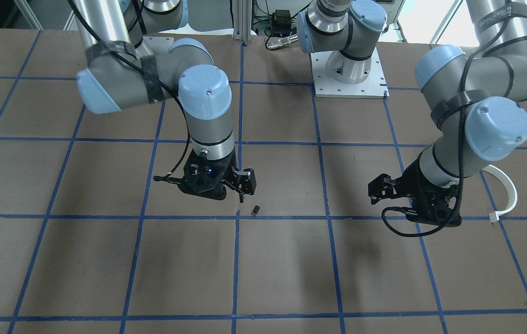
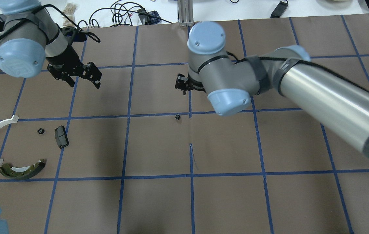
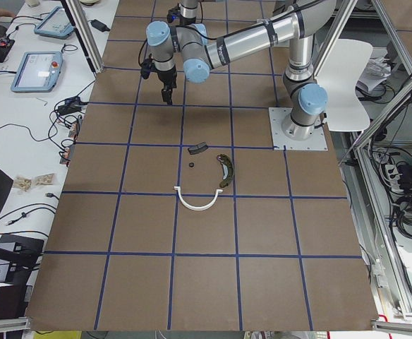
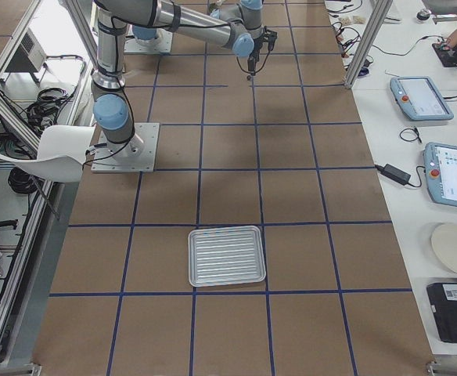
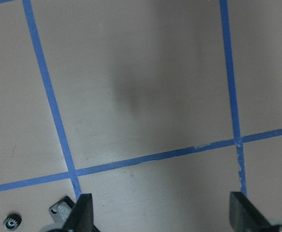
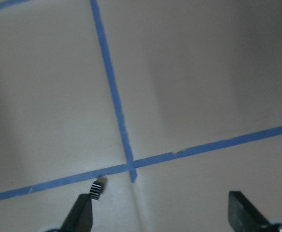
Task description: Place bearing gear from tray to pile
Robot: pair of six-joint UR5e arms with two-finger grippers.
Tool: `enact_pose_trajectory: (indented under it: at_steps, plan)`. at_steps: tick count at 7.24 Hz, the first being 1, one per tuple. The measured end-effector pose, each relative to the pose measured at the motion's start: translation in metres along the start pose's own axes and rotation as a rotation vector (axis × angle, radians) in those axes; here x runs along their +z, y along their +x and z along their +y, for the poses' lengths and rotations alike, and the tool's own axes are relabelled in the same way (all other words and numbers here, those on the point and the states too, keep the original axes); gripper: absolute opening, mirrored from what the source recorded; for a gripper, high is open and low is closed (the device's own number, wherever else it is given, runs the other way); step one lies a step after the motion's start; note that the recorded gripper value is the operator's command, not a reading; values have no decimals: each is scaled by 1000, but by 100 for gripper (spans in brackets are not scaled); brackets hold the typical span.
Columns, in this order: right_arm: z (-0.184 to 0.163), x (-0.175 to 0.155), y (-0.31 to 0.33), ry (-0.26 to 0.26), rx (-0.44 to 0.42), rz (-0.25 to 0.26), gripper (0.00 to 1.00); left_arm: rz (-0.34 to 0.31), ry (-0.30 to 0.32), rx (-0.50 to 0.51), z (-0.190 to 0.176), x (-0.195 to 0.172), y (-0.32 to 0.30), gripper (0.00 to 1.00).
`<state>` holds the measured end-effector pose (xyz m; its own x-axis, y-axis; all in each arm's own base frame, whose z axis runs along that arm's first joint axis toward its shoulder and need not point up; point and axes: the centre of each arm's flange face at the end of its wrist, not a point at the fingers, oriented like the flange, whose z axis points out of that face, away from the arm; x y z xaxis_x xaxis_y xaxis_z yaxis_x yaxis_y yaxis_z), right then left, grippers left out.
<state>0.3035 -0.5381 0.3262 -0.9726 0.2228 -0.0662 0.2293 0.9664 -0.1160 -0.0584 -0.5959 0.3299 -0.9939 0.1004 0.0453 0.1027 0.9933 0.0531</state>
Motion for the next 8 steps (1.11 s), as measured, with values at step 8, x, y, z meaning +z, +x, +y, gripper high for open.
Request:
enact_pose_trajectory:
  at_steps: [8]
  plan:
    - [26, -197, 146, -70, -279, 51, 100, -16, -21, 46, 13, 136, 266, 97]
